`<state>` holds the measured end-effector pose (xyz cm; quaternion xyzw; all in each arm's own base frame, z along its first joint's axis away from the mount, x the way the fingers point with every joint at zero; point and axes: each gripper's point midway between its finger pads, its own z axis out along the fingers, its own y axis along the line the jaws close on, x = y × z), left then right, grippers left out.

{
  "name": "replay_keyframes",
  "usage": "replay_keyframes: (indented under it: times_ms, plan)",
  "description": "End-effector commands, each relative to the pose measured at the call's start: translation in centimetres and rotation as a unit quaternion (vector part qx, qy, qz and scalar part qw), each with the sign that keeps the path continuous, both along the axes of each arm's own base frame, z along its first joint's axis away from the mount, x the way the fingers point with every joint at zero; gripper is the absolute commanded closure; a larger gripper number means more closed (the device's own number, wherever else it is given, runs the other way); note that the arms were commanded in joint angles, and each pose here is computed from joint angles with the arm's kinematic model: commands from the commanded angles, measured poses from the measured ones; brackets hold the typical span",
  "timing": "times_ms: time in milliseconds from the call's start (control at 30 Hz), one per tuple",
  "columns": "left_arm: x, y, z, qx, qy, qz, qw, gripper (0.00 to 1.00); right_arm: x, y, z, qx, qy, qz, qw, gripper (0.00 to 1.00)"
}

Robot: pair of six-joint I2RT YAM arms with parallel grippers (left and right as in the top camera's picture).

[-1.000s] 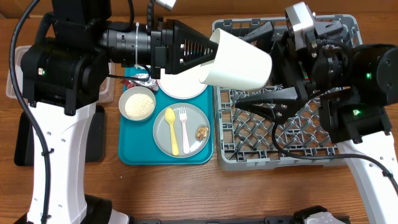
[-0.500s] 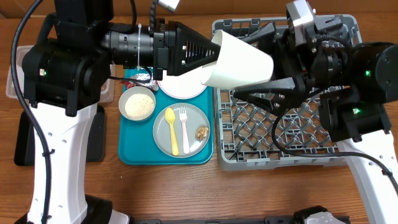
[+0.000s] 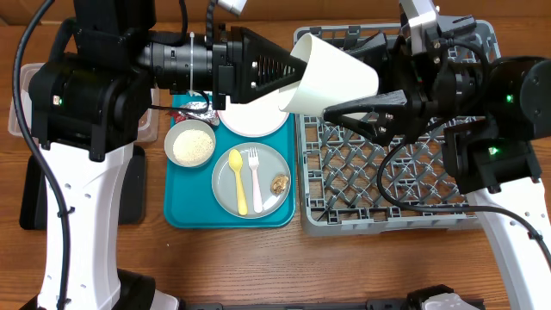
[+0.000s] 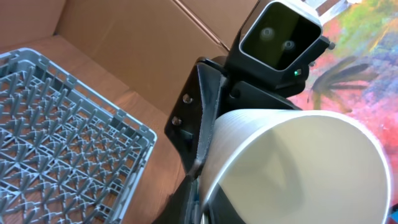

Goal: Sort waste into correct bins and load items into the dishwasher rack
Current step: 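Hand the white cup from the left gripper to the right gripper, then place the white cup upside down in the rack with the right gripper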

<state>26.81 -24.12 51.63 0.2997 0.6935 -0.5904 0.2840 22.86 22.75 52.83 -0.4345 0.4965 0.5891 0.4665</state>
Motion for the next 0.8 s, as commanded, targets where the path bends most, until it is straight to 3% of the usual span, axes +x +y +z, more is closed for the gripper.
replay_keyframes:
  times_ms: [0,100,200,433,567,633,767]
  plan:
    - [4.2,0.5,-3.0,0.034,0.041,0.065,0.996,0.52,-3.6,-0.2,1.7,-0.003,-0.054,0.03,0.998,0.54]
    - [4.8,1.8,-2.7,0.03,0.041,0.081,0.995,0.22,-3.4,-0.5,1.4,-0.01,-0.04,0.031,0.999,0.54]
    - [5.1,4.1,-1.2,0.009,0.022,0.092,0.995,0.1,-2.1,-1.3,1.0,-0.016,-0.011,0.01,1.0,0.55]
    - [3.7,7.6,2.1,-0.01,-0.034,0.135,0.99,0.07,2.2,-3.1,0.0,-0.004,0.094,-0.073,0.993,0.55]
    - [1.7,8.0,3.6,-0.01,-0.069,0.149,0.986,0.07,5.5,-4.4,-1.5,0.005,0.179,-0.143,0.973,0.55]
    - [0.8,8.4,4.4,-0.004,-0.088,0.177,0.98,0.07,8.2,-5.9,-3.9,0.004,0.25,-0.211,0.945,0.55]
    - [-0.3,9.3,5.4,0.011,-0.122,0.228,0.966,0.04,12.2,-9.2,-10.0,-0.023,0.361,-0.365,0.858,0.56]
